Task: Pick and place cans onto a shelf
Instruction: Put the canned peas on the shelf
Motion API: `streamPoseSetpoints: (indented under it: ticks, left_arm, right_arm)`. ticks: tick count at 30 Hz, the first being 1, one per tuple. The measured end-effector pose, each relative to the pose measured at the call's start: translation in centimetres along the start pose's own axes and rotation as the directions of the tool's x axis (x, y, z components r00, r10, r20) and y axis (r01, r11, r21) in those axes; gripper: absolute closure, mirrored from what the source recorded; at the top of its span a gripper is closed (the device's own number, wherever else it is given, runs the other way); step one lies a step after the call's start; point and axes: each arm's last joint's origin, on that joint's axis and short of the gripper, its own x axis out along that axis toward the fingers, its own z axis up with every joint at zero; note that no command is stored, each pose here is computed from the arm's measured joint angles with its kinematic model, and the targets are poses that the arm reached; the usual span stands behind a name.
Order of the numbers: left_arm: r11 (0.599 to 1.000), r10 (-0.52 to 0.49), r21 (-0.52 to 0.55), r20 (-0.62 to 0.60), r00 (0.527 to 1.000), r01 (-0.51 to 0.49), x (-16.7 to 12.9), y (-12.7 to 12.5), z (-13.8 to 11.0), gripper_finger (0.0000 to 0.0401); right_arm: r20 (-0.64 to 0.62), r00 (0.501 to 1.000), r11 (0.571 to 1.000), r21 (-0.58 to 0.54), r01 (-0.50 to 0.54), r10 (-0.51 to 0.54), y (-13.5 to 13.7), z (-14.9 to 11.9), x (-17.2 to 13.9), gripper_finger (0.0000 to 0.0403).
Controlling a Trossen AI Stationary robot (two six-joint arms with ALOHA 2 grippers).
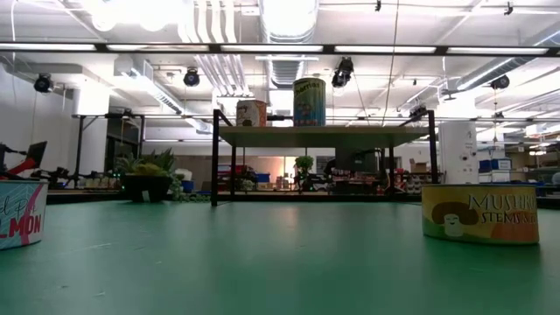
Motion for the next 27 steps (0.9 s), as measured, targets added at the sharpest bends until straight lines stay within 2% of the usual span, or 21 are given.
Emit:
streamPoseSetpoints:
  ticks: [4, 19, 27]
  left_arm:
    - [1.000, 0.000, 0.000, 0.000, 1.000, 0.000, 0.0, 0.0, 0.0, 0.0401]
    - [1.000, 0.000, 0.000, 0.002, 1.000, 0.000, 0.0, 0.0, 0.1, 0.0401]
    - [1.000, 0.001, 0.000, 0.002, 1.000, -0.001, 0.0, 0.0, 0.1, 0.0401]
  right_arm:
    - [-0.017, 1.000, 1.000, -0.016, -0.010, 0.009, 0.3, 0.1, 0.0, 0.0030]
    - [-0.017, 1.000, 1.000, -0.010, -0.008, 0.007, 1.0, 0.2, 1.1, 0.0029]
    - [-0.011, 1.000, 1.000, -0.016, 0.026, -0.027, 1.3, 0.5, 2.0, 0.0029]
